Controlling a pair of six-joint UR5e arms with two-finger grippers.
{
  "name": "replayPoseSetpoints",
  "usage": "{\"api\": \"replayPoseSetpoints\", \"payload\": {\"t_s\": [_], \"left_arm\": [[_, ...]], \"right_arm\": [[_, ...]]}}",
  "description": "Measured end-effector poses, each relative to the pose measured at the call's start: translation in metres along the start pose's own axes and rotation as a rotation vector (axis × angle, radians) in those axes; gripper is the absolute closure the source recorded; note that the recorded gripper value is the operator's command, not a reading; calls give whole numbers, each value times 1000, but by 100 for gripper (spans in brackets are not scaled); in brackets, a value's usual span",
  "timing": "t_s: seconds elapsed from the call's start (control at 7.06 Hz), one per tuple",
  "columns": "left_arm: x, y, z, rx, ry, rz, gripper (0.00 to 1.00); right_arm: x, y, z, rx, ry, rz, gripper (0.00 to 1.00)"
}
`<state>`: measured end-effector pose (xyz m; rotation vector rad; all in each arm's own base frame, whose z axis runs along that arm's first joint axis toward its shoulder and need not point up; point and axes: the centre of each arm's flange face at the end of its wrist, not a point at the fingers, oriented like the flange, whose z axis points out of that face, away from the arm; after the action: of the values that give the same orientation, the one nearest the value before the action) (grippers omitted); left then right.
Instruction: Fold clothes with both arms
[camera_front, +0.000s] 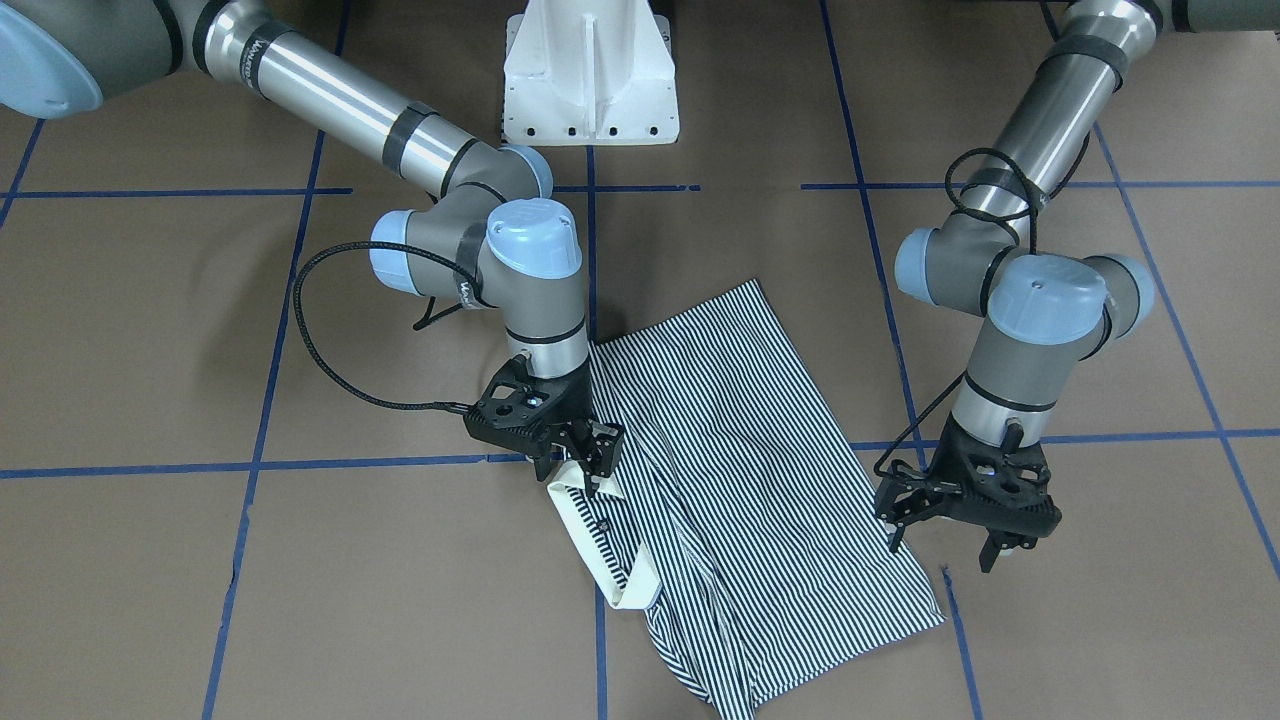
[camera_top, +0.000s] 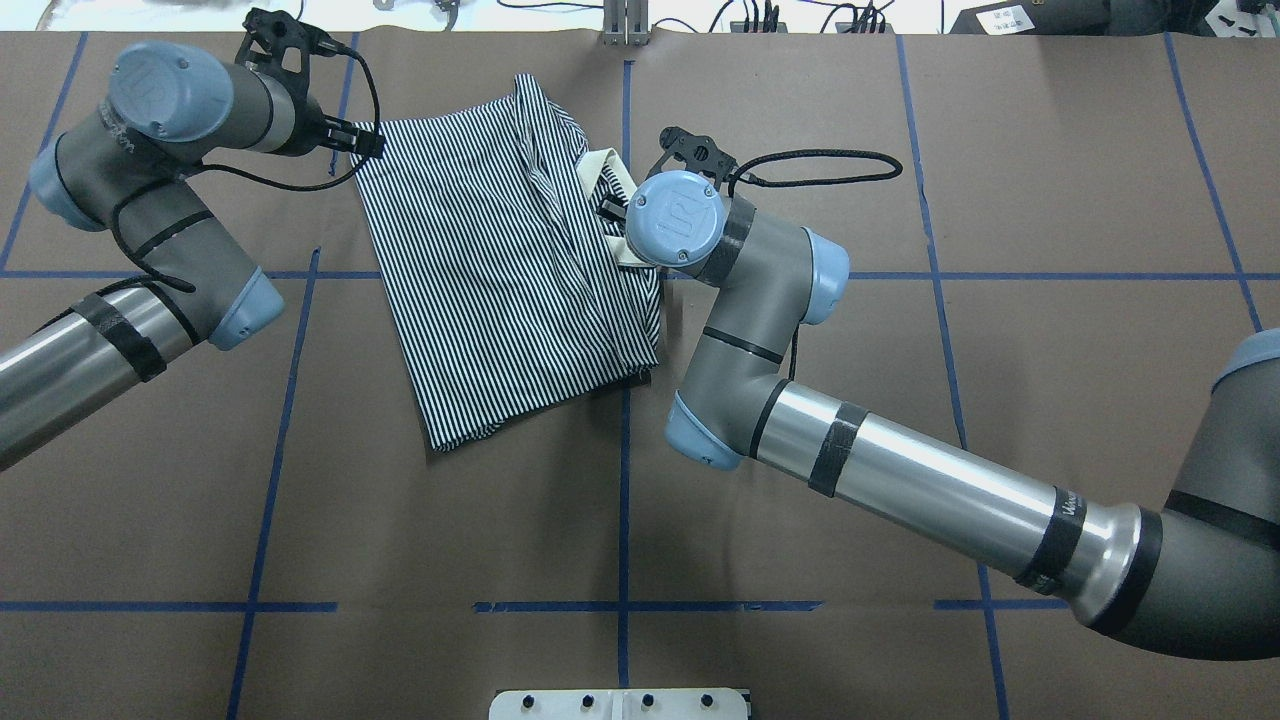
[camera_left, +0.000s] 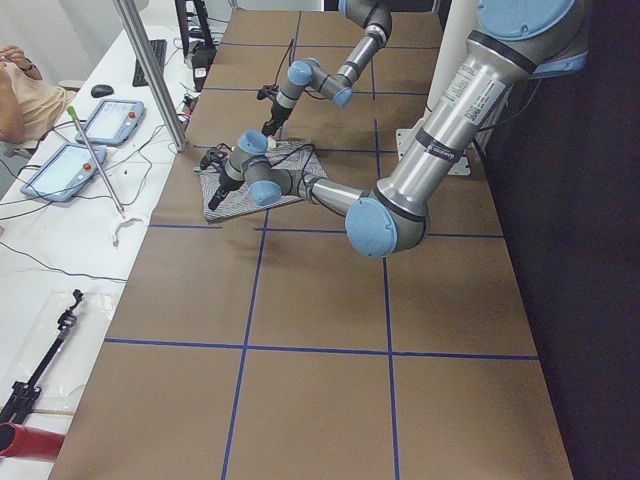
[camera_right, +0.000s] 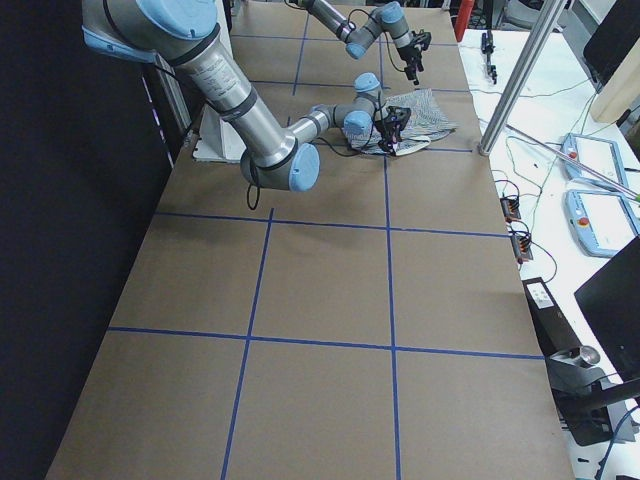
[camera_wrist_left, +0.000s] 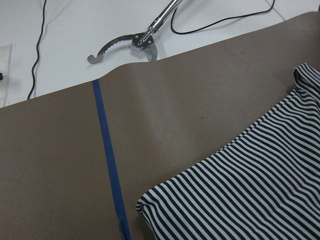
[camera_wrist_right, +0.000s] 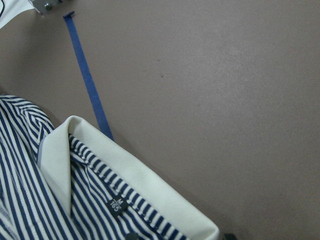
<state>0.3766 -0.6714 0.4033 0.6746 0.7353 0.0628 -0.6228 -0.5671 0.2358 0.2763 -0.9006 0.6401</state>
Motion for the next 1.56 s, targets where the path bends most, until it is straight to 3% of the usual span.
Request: {"api": "replayPoseSetpoints", "payload": {"t_s": [0.14, 0.28, 0.71, 1.42, 1.56], "left_arm": [[1, 0, 0, 0, 1, 0, 0], [1, 0, 0, 0, 1, 0, 0], [3, 2, 1, -2, 3, 1, 0], [21, 11, 4, -11, 23, -12, 0], [25, 12, 3, -11, 29, -17, 0]], "right_arm": [[1, 4, 2, -1, 3, 2, 100], [1, 5, 3, -1, 3, 7, 100], [16, 2, -4, -7, 4, 8, 100], [159, 41, -74, -12, -41, -34, 100], [173, 46, -79, -8, -38, -42, 62]]}}
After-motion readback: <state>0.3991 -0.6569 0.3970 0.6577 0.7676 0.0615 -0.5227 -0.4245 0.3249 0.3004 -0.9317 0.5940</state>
